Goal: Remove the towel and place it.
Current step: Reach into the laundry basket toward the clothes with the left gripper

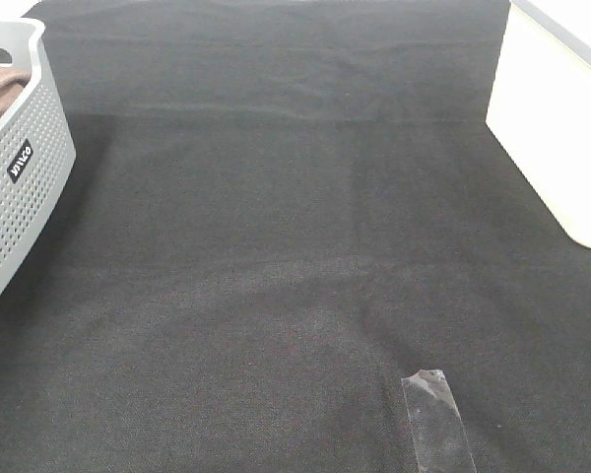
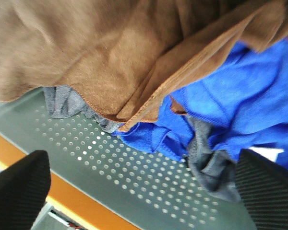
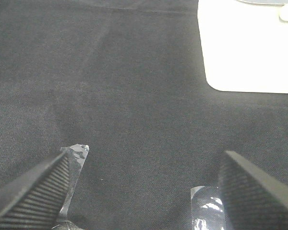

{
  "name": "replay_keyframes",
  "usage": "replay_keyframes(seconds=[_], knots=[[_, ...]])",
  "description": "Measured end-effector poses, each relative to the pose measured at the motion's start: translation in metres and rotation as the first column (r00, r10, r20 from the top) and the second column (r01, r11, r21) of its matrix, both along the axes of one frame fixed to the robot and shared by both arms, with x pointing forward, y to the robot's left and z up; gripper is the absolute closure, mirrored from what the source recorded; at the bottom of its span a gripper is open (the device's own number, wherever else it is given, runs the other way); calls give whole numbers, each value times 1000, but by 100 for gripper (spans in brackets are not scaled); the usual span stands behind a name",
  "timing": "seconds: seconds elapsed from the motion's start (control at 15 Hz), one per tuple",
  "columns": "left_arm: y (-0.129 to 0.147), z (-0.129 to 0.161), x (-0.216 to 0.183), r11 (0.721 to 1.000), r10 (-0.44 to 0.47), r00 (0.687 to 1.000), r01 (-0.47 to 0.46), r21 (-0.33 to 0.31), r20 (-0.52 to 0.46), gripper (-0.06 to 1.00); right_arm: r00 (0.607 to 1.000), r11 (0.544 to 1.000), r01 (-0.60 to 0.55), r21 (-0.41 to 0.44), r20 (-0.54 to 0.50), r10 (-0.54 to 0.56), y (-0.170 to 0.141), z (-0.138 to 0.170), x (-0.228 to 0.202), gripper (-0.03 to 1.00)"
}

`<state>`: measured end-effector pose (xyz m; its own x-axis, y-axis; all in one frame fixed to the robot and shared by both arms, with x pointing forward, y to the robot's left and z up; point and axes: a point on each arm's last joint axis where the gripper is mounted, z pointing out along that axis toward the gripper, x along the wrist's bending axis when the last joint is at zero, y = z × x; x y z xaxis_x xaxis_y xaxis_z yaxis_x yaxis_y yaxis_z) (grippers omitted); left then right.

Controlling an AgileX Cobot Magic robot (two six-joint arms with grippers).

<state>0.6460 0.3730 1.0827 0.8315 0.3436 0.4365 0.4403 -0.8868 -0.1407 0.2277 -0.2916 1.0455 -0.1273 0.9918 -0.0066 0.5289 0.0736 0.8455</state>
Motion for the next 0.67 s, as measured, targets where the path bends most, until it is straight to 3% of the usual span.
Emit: replay_keyframes(seconds=[0.27, 0.67], knots=[[12, -28, 14, 998, -51, 997, 52, 22, -51, -4, 1000, 1000, 0, 0, 0, 0, 0, 0, 0, 19], [22, -90, 33, 996, -88, 981, 88, -7, -174, -3, 1000, 1000, 0, 0, 0, 0, 0, 0, 0, 19]])
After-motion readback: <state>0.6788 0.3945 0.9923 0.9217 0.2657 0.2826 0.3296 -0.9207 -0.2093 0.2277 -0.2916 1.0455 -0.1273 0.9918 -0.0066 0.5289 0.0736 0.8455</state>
